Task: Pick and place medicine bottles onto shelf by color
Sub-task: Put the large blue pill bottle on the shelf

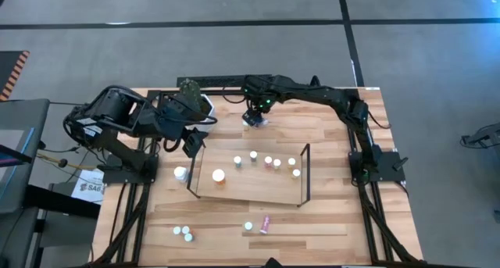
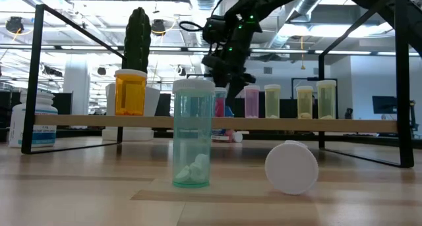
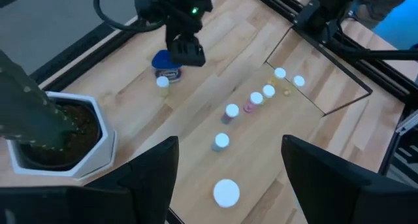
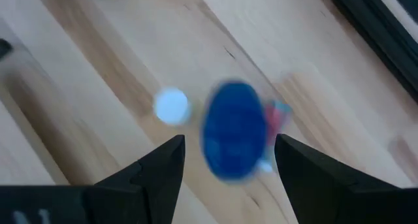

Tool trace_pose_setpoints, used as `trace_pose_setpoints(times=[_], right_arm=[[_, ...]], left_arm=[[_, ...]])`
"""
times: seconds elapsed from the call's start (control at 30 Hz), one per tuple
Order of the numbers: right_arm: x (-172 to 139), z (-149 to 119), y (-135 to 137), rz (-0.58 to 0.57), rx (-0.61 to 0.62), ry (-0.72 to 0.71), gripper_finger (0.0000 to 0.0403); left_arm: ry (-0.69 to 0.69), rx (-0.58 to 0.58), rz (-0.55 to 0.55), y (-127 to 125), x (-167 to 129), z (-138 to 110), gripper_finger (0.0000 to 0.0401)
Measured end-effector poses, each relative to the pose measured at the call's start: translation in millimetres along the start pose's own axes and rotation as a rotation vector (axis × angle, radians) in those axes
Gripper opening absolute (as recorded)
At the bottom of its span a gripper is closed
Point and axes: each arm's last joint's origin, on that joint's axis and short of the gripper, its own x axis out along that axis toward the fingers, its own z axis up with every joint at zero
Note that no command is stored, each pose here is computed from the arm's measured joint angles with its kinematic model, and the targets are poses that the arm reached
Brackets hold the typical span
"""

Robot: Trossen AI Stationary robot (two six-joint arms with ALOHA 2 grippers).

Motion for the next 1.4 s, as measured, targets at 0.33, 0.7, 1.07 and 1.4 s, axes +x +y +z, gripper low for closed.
trace_pose_setpoints(times=[0.33, 0.7, 1.07, 1.4], right_arm=[[18.7, 1.8, 4.5, -0.018, -0.029, -0.011, 0.0260], [20.2, 0.7, 5.1, -0.056, -0.042, -0.014, 0.0260], [4.4, 5.8, 17.5, -0.033, -0.063, -0.027, 0.0260], [-1.7, 1.9, 9.7, -0.067, -0.100, 0.055, 0.0260]], left_arm=[[0.001, -0.002, 0.001, 0.1, 0.4, 0.3, 0.0256], [0.001, -0.002, 0.001, 0.1, 0.4, 0.3, 0.0256], [0.002, 0.001, 0.000, 0.0, 0.4, 0.2, 0.0256], [0.017, 0.004, -0.014, -0.4, 0.4, -0.2, 0.0256]])
